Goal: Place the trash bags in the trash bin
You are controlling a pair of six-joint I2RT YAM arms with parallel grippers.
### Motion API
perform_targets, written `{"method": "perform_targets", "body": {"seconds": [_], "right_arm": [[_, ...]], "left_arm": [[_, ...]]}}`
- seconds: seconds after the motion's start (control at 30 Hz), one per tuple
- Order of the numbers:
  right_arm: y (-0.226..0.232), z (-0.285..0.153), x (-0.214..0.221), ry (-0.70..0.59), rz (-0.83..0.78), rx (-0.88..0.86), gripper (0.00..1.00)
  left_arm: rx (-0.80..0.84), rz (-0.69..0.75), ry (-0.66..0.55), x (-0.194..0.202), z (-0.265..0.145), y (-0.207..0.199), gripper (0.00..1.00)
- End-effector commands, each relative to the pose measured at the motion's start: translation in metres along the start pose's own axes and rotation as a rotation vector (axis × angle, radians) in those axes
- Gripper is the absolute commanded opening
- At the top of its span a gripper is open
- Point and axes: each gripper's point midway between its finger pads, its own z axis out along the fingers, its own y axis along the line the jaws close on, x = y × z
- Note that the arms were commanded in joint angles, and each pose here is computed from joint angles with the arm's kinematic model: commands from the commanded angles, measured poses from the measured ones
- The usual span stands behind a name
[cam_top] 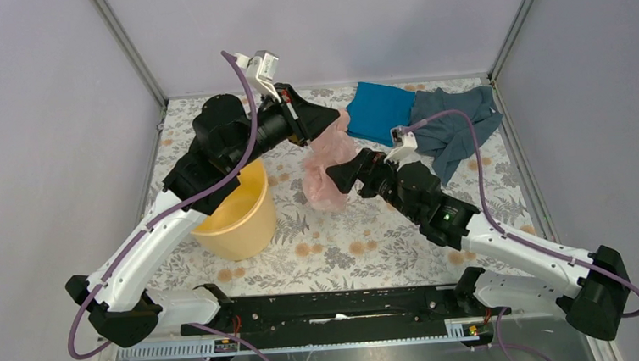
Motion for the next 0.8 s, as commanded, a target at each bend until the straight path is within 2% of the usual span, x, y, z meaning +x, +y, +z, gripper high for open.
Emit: {"method": "perform_targets", "body": {"seconds": [0.0,0.03,0.07,0.1,0.17,0.2,0.23,0.27,0.3,0.33,0.43,0.5,0.63,0.7,0.77], "right_arm": [[0.012,0.007,-0.018,-0.105,0.048,-0.045,0.87],[0.011,0.006,-0.019,-0.109,0.027,-0.042,0.71],[0.007,0.004,-0.021,-0.116,0.007,-0.022,0.4],[0.001,0.001,-0.024,-0.125,-0.008,0.007,0.28],[-0.009,-0.008,-0.032,-0.135,-0.041,0.074,0.14],[-0.008,-0.013,-0.036,-0.134,-0.06,0.084,0.08],[-0.008,-0.018,-0.038,-0.124,-0.077,0.088,0.04],[-0.006,-0.022,-0.039,-0.114,-0.082,0.088,0.0],[-0.006,-0.026,-0.039,-0.109,-0.082,0.084,0.0],[-0.006,-0.029,-0.04,-0.11,-0.079,0.083,0.0],[-0.009,-0.036,-0.044,-0.119,-0.079,0.097,0.0],[-0.01,-0.037,-0.045,-0.12,-0.086,0.107,0.0],[-0.016,-0.03,-0.041,-0.079,-0.097,0.177,0.0],[-0.02,-0.024,-0.037,-0.051,-0.096,0.218,0.0],[-0.027,-0.021,-0.033,-0.026,-0.097,0.272,0.0]], "left_arm": [[0.081,0.007,-0.044,-0.015,-0.012,-0.022,0.0],[0.079,0.019,-0.038,-0.015,-0.013,-0.022,0.0],[0.075,0.046,-0.032,-0.014,-0.015,-0.021,0.0],[0.056,0.064,-0.021,-0.011,-0.018,-0.016,0.0],[0.006,0.112,-0.022,-0.011,-0.027,-0.007,0.0],[-0.03,0.138,-0.016,-0.009,-0.031,0.001,0.13],[-0.066,0.163,-0.017,-0.008,-0.036,0.009,0.3],[-0.083,0.182,-0.007,-0.005,-0.04,0.013,0.48],[-0.095,0.195,0.004,-0.002,-0.043,0.016,0.62],[-0.098,0.201,0.015,0.001,-0.045,0.017,0.72],[-0.078,0.202,0.061,0.011,-0.042,0.017,0.92],[-0.058,0.198,0.104,0.021,-0.033,0.018,0.98],[-0.025,0.226,0.183,0.042,-0.009,0.008,0.99],[-0.085,0.315,0.163,0.046,0.001,-0.001,0.97],[-0.111,0.397,0.159,0.054,0.009,-0.015,0.91]]}}
